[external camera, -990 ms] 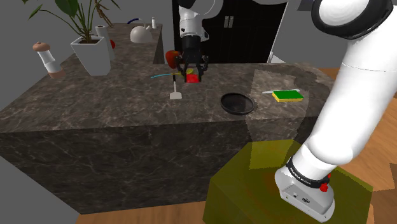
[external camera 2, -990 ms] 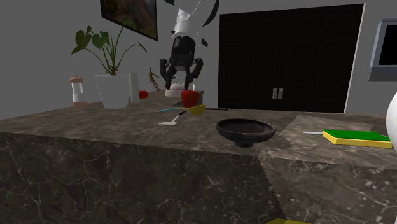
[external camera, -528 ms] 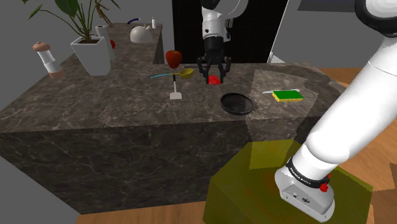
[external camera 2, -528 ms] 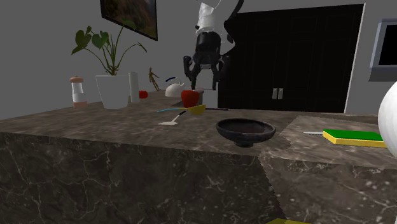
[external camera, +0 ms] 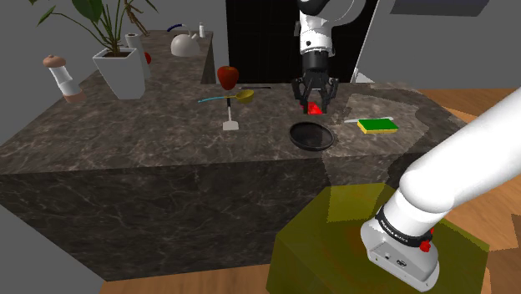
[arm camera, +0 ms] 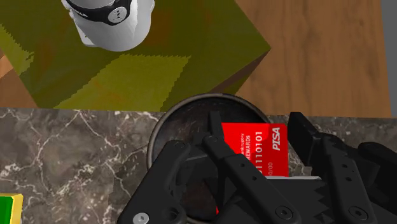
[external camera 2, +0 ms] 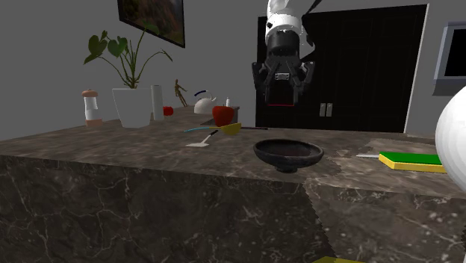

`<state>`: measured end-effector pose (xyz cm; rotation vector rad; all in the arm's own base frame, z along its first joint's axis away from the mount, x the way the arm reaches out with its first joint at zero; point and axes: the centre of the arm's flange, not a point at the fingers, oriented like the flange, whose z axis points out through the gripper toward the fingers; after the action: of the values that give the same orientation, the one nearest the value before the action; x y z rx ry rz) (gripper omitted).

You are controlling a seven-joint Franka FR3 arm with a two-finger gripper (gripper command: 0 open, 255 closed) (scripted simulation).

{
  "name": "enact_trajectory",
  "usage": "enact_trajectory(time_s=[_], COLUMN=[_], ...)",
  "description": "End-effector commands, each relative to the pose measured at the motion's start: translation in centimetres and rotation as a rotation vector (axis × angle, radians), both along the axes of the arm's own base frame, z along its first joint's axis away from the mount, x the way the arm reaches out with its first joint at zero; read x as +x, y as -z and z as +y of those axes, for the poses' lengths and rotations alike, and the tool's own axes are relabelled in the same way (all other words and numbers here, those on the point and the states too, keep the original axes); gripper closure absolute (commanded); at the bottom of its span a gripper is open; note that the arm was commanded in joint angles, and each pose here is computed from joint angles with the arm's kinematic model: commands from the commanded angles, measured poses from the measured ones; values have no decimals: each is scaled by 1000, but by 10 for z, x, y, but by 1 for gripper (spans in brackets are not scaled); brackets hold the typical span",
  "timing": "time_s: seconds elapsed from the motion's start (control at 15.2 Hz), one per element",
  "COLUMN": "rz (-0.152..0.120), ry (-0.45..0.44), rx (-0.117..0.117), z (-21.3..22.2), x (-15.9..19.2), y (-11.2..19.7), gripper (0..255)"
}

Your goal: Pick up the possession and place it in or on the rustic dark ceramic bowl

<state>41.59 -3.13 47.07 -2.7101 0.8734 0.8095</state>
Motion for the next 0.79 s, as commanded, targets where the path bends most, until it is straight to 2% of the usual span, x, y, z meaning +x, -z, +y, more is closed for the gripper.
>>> enact_trajectory(time_s=[0.0,0.73], rz=[0,0], ry=[-1,-1], rx=[1,1], z=[-4,-4], x=[-8,-8], y=[10,68], gripper=[255,255])
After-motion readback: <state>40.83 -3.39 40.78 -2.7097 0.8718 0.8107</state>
